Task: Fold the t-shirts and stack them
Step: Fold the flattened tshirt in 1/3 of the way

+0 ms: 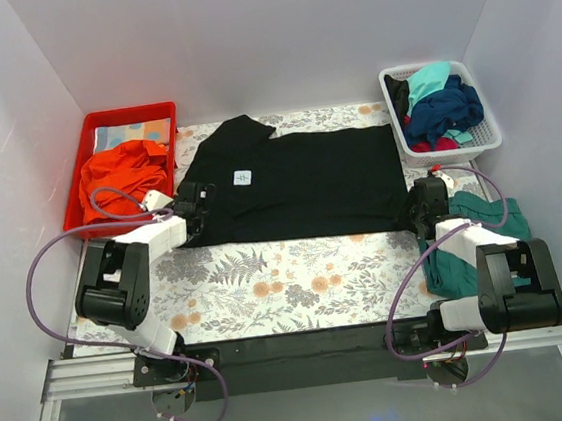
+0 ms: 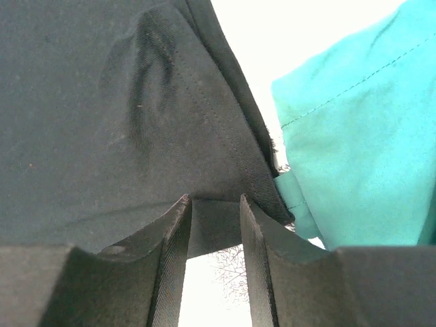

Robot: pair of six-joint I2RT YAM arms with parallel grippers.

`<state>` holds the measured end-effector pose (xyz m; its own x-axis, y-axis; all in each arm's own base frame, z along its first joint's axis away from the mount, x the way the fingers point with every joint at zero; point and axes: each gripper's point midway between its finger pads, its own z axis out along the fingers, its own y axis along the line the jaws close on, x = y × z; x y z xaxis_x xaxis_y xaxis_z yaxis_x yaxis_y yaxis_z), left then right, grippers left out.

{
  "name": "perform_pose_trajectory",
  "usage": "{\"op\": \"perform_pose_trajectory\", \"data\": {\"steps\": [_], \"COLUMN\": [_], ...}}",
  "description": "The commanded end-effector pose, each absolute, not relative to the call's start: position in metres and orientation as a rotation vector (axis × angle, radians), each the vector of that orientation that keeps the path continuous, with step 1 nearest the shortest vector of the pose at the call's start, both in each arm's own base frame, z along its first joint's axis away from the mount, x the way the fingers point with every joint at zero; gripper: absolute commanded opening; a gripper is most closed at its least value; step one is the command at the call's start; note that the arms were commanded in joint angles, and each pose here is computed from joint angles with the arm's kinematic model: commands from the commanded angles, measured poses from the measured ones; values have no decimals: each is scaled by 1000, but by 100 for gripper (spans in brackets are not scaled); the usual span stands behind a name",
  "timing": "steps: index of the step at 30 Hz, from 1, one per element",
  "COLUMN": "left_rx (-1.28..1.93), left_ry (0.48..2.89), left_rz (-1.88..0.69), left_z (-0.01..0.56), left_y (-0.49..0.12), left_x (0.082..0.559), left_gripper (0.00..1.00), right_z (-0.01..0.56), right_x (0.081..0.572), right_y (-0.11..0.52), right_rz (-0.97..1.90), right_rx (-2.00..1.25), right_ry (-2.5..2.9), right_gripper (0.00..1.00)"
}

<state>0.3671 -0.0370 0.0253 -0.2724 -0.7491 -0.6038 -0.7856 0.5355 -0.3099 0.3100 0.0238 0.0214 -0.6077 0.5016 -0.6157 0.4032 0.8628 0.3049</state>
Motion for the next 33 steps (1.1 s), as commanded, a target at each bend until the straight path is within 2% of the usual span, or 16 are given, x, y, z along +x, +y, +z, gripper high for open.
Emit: {"op": "perform_pose_trajectory", "data": {"steps": [1,8,14,19,25,29,33], "left_rx": [-1305,-1407,-1649,-1694,-1442,-1280,-1162], "left_ry": [2289,2294,2290,2240,2235,2181,2183], "left_rz": [375,210,229,180,12,-99,-124], "left_z": [-26,-4,-13,2,53,94,108], "left_y": [-7,-27,-33,-31,-39,-49,-55], "left_x": [257,255,215,198,227,254,270], "left_gripper": [52,52,52,49,41,41,41], "right_z": [-20,-22,-16,-8,38,79,102], "right_x": [245,231,221,208,224,240,254], "right_y": [9,16,20,18,15,15,23], "right_rz": [12,59,99,111,161,206,257], "right_rx": [717,763,814,850,806,746,651], "right_ry": [2554,2576,2554,2506,2332,2215,2188], "right_gripper": [41,38,38,37,35,35,34]}}
